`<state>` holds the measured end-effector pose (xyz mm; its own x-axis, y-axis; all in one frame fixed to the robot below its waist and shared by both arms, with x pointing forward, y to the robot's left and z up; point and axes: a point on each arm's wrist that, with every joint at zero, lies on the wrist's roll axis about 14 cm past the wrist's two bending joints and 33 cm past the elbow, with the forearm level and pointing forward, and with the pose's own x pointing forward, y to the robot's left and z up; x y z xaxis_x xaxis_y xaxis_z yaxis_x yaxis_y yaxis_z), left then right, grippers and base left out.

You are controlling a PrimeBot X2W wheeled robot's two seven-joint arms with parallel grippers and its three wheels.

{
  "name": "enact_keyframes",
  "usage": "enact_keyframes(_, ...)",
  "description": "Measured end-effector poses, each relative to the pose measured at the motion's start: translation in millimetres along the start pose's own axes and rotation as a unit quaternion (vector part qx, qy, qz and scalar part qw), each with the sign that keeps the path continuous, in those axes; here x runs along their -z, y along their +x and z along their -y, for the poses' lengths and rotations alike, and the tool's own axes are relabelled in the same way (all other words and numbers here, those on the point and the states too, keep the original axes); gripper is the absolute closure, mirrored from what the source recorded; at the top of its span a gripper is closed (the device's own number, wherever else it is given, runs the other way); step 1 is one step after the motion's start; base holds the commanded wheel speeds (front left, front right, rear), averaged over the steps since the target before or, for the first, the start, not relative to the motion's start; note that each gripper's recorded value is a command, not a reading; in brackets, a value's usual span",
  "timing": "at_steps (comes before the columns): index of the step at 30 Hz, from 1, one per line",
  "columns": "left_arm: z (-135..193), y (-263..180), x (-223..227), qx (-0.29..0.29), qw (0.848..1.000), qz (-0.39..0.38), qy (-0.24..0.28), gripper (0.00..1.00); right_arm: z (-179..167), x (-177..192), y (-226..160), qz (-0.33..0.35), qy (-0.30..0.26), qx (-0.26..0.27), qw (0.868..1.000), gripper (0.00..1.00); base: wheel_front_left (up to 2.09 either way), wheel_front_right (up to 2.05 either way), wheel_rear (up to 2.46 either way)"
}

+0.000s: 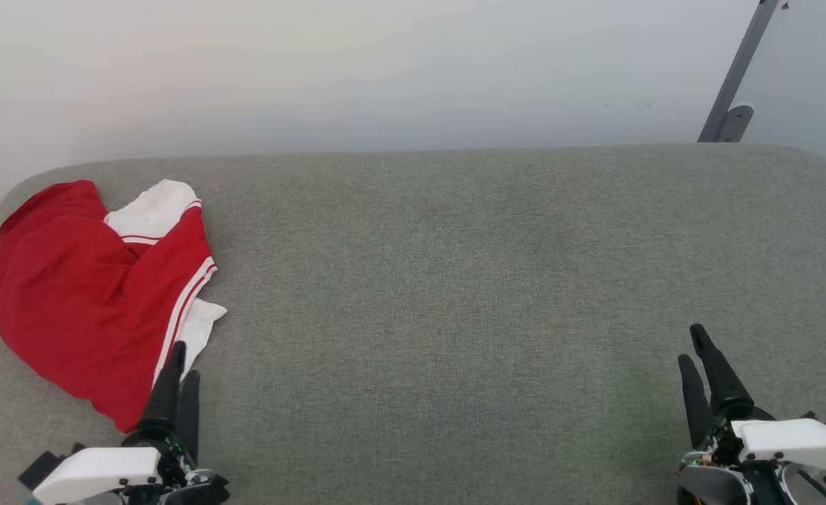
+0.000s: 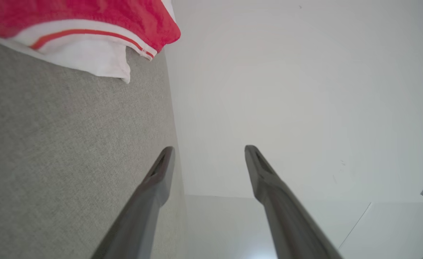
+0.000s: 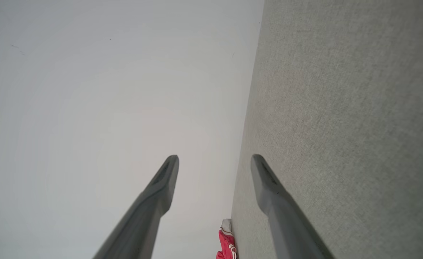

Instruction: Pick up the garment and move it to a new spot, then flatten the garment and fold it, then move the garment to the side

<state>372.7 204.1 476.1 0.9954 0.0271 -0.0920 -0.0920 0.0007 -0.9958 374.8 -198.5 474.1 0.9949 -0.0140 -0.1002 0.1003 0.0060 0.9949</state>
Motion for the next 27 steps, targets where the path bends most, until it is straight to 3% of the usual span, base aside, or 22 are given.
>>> enact_keyframes(6, 1.6, 0.2, -10.5, 0.000, 0.999, 0.013, 0.045, 0.00, -3.5, -0.5, 4.0, 0.002, -0.035, -0.002, 0.999, 0.00, 0.00, 0.00, 0.00)
enact_keyframes(12, 1.4, 0.2, -18.1, -0.005, 0.993, 0.019, 0.119, 0.00, -6.7, -1.7, 8.8, 0.002, -0.108, -0.004, 0.994, 0.00, 0.00, 0.00, 0.00)
enact_keyframes(27, 12.2, 2.3, -28.6, 0.005, 0.956, 0.037, 0.290, 0.00, -21.2, -4.3, 16.8, 0.023, -0.276, -0.021, 0.961, 0.00, 0.00, 0.00, 0.00)
